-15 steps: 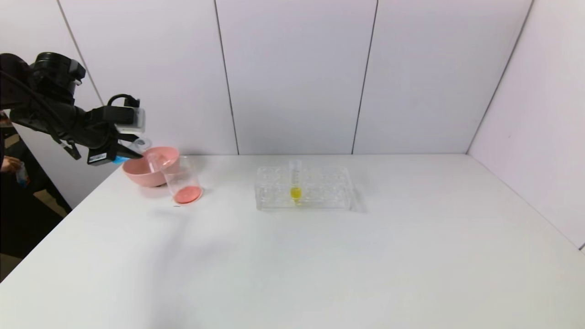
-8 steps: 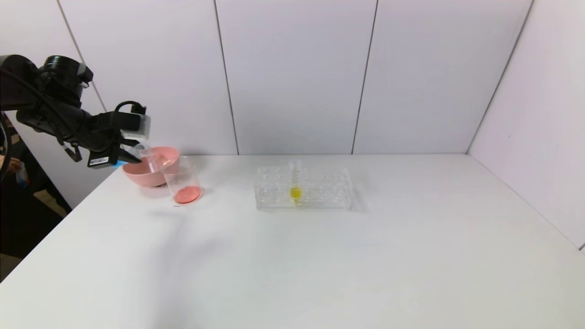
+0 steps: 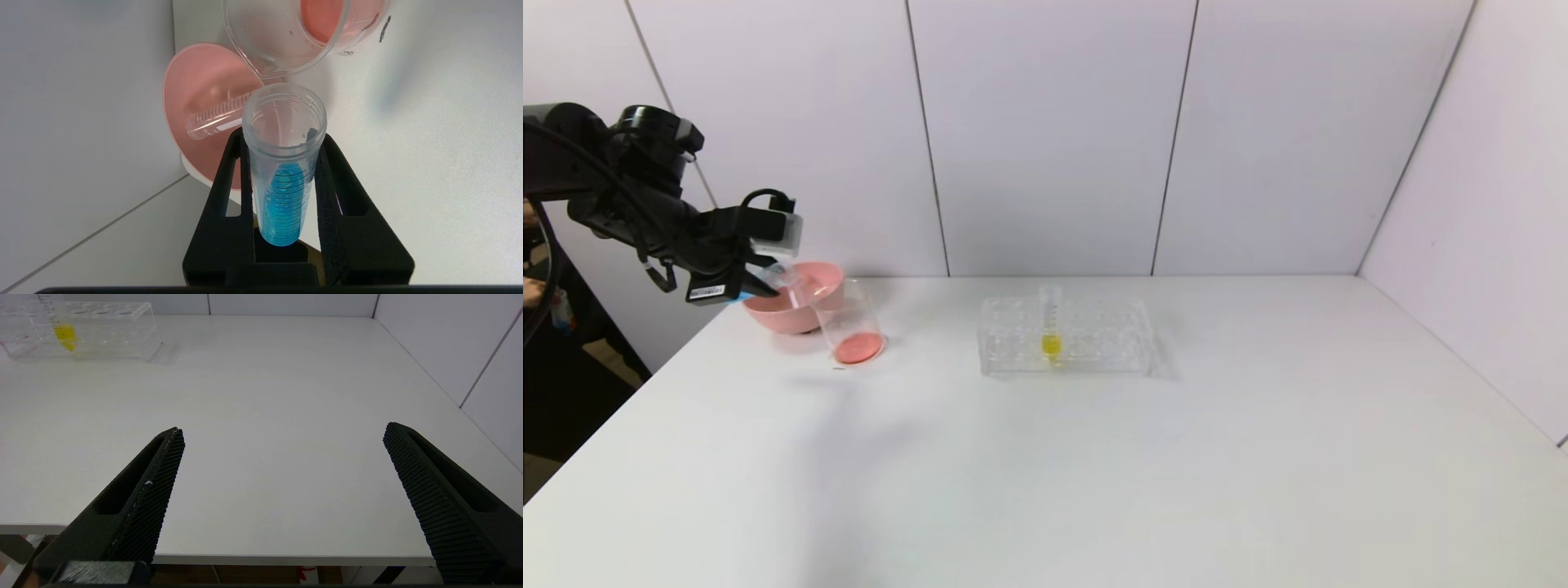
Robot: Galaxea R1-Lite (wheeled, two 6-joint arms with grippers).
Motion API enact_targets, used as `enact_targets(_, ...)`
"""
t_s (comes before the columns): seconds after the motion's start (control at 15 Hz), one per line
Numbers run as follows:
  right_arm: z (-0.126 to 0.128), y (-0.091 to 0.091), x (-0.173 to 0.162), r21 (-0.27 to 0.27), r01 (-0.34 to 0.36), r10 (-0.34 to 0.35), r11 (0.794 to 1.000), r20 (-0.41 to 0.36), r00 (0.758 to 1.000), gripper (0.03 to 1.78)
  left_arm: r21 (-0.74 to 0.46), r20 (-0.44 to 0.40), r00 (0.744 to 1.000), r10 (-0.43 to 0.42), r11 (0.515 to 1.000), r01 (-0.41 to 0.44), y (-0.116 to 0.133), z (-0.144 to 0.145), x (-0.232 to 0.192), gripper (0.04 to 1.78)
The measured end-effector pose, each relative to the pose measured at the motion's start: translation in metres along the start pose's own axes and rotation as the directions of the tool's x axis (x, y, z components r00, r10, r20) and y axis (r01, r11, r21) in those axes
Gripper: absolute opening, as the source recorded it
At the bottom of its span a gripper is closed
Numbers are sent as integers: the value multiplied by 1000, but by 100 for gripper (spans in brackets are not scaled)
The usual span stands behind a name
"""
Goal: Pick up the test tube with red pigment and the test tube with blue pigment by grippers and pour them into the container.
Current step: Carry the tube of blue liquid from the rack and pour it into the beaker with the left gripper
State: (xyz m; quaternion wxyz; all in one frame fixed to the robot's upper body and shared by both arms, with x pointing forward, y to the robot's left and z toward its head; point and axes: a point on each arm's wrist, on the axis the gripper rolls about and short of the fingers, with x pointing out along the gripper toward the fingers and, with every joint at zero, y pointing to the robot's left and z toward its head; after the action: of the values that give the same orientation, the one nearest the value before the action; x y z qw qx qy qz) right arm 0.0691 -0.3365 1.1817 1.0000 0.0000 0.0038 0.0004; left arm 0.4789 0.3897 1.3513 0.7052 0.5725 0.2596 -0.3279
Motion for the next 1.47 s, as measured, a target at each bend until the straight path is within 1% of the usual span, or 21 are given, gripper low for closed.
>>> enact_targets(0.47,0,0,0,0,-1,1,1000,0,1000,177,-4,-32,999,-15,1000,15,-1,1,6,45)
enact_targets(0.8,0,0,0,0,-1,1,1000,0,1000,177,3,-32,999,-16,1000,16,-1,5,8,45)
enact_targets(1.0,0,0,0,0,-1,1,1000,0,1000,177,7,-56,998,-15,1000,16,-1,7,8,45)
enact_targets(1.27,0,0,0,0,0,0,1000,0,1000,177,11,-59,998,-14,1000,15,-1,9,7,45)
enact_targets(1.47,0,0,0,0,-1,1,1000,0,1000,177,15,-89,996,-17,1000,19,-1,11,7,45)
